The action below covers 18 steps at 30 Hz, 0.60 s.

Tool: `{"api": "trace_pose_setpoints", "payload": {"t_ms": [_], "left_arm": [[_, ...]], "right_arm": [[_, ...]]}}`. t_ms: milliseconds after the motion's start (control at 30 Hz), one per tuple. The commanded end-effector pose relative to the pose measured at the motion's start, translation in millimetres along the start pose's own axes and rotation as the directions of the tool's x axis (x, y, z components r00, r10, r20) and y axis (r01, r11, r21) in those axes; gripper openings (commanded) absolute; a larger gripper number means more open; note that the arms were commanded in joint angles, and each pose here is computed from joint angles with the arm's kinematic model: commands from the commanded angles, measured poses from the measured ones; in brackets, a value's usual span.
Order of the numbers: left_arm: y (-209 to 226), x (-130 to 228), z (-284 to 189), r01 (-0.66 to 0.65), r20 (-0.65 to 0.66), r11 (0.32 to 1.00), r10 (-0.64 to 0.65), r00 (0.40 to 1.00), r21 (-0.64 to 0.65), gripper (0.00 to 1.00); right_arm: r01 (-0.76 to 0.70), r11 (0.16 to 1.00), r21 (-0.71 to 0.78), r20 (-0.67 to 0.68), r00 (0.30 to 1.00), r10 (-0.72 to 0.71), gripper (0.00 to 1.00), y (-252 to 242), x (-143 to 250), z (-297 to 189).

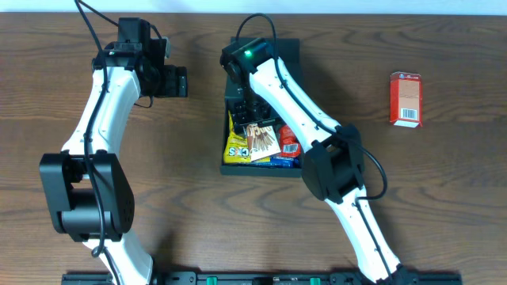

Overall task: Pack container
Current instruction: 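Lower the chocolate-stick box into the black box's left side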

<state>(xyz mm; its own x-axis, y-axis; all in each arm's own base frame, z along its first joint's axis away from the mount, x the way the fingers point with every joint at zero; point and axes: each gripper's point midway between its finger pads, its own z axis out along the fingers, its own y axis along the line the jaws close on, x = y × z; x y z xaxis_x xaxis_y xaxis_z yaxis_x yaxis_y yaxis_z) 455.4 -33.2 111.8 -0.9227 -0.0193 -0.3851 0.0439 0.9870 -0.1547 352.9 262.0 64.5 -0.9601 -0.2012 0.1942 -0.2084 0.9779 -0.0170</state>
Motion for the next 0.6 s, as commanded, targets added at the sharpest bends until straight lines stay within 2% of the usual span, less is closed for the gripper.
{"api": "trace_pose_setpoints", "payload": {"t_ms": [0, 100, 333, 567], "left_arm": [[1.3, 2.6, 0.9, -0.011, -0.009, 1.0, 0.011, 1.0, 0.001, 0.91], [1.4, 3.1, 0.9, -0.01, -0.011, 1.0, 0.01, 1.0, 0.0, 0.91], [1.4, 3.1, 0.9, -0.011, -0.011, 1.0, 0.011, 1.0, 0.0, 0.91], [1.4, 3.0, 0.9, -0.011, -0.011, 1.0, 0.011, 1.0, 0.0, 0.91]], "right_arm": [[0.044, 0.998, -0.054, 0.016, 0.999, -0.043, 0.87, 17.3, 9.2, -14.0], [0.07, 0.996, -0.057, 0.015, 0.997, -0.069, 0.87, 20.3, 10.7, -14.3], [0.089, 0.99, -0.109, 0.002, 0.996, -0.089, 0.75, 28.2, 13.9, -16.1], [0.095, 0.979, -0.183, 0.006, 0.995, -0.095, 0.75, 42.1, 12.9, -18.2]]}}
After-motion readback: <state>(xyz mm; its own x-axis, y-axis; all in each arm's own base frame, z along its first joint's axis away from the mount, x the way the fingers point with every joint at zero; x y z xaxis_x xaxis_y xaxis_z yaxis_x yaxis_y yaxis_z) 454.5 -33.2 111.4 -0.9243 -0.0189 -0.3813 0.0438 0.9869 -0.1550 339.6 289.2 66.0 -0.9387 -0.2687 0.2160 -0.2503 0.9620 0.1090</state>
